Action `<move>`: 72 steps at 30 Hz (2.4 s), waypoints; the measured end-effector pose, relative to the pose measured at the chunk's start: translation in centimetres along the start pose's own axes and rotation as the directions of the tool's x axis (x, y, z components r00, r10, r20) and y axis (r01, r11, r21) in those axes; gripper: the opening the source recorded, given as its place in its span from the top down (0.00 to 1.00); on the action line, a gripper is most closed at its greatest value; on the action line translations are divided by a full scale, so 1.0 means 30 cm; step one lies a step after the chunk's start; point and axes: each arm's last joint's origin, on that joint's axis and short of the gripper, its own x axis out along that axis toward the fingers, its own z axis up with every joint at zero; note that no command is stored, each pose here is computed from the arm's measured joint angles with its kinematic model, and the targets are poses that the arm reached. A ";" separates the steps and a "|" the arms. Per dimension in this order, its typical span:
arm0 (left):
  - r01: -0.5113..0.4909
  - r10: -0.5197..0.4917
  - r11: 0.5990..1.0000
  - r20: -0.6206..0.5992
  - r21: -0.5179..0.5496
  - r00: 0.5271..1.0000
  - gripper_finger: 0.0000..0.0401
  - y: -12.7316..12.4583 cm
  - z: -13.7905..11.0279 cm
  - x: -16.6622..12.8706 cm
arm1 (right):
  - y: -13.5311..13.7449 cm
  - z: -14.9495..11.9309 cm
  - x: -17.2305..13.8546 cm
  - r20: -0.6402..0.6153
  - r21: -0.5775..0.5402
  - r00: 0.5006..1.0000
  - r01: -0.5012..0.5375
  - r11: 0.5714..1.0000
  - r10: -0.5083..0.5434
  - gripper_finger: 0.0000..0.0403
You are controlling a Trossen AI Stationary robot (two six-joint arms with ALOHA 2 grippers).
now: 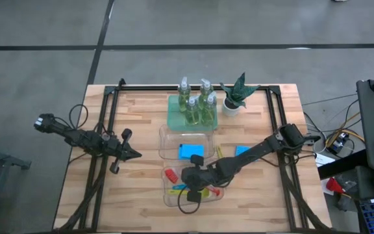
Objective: Pick & Place Kitchen Sink Supplies
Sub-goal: Put the red dish brush into the bottom transparent bin, then put the green dish brush into the bottom transparent bin
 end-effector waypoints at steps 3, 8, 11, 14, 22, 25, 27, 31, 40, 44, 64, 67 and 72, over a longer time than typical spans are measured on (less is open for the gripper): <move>0.000 0.000 1.000 0.000 0.000 1.000 0.99 0.000 0.000 0.000 | 0.000 0.000 0.000 0.002 0.008 1.000 0.002 1.000 -0.002 0.74; 0.000 0.000 1.000 0.000 0.000 1.000 0.99 0.000 0.000 0.000 | -0.015 0.006 0.004 0.013 0.087 0.999 0.030 0.996 -0.031 0.62; 0.000 0.000 1.000 0.000 0.000 1.000 0.99 0.000 0.000 0.000 | -0.022 0.010 0.005 0.026 0.103 0.998 0.056 0.993 -0.059 0.56; 0.000 0.000 1.000 0.000 0.000 1.000 0.99 0.000 0.000 0.000 | -0.030 0.014 0.006 0.045 0.159 0.994 0.091 0.983 -0.099 0.52; 0.000 0.000 1.000 0.000 0.000 1.000 0.99 0.000 0.000 0.000 | -0.062 0.019 0.012 0.023 0.164 0.992 0.121 0.979 -0.127 0.50; -0.001 0.001 1.000 0.000 0.000 1.000 0.99 0.000 0.000 0.000 | -0.064 0.016 -0.013 -0.049 0.097 0.992 0.119 0.988 -0.115 0.52; 0.000 0.000 1.000 0.000 0.000 1.000 0.99 0.000 0.000 0.000 | -0.066 0.028 -0.052 -0.088 0.082 0.991 0.104 0.991 -0.097 0.53; 0.000 0.000 1.000 0.000 0.000 1.000 0.99 0.000 0.000 0.000 | -0.073 0.037 -0.139 -0.129 0.107 0.986 0.124 0.986 -0.110 0.56; 0.000 0.000 1.000 0.000 0.000 1.000 0.99 0.000 0.000 0.000 | -0.080 -0.044 -0.318 -0.238 0.145 0.927 0.330 0.933 -0.291 0.59; 0.000 0.000 1.000 0.000 0.000 1.000 0.99 0.000 0.000 0.000 | -0.074 -0.095 -0.363 -0.229 0.191 0.881 0.457 0.869 -0.413 0.59; -0.001 0.001 1.000 -0.002 0.000 1.000 0.99 0.000 -0.001 0.000 | -0.155 -0.380 -0.301 -0.259 0.530 0.922 0.385 0.755 -0.288 0.61; 0.000 0.000 1.000 -0.001 0.000 1.000 0.99 0.000 -0.001 0.000 | -0.165 -0.407 -0.290 -0.247 0.567 0.936 0.351 0.745 -0.253 0.60; 0.000 0.000 1.000 -0.001 0.000 1.000 0.99 0.000 -0.001 0.000 | -0.172 -0.445 -0.259 -0.232 0.613 0.944 0.328 0.719 -0.233 0.60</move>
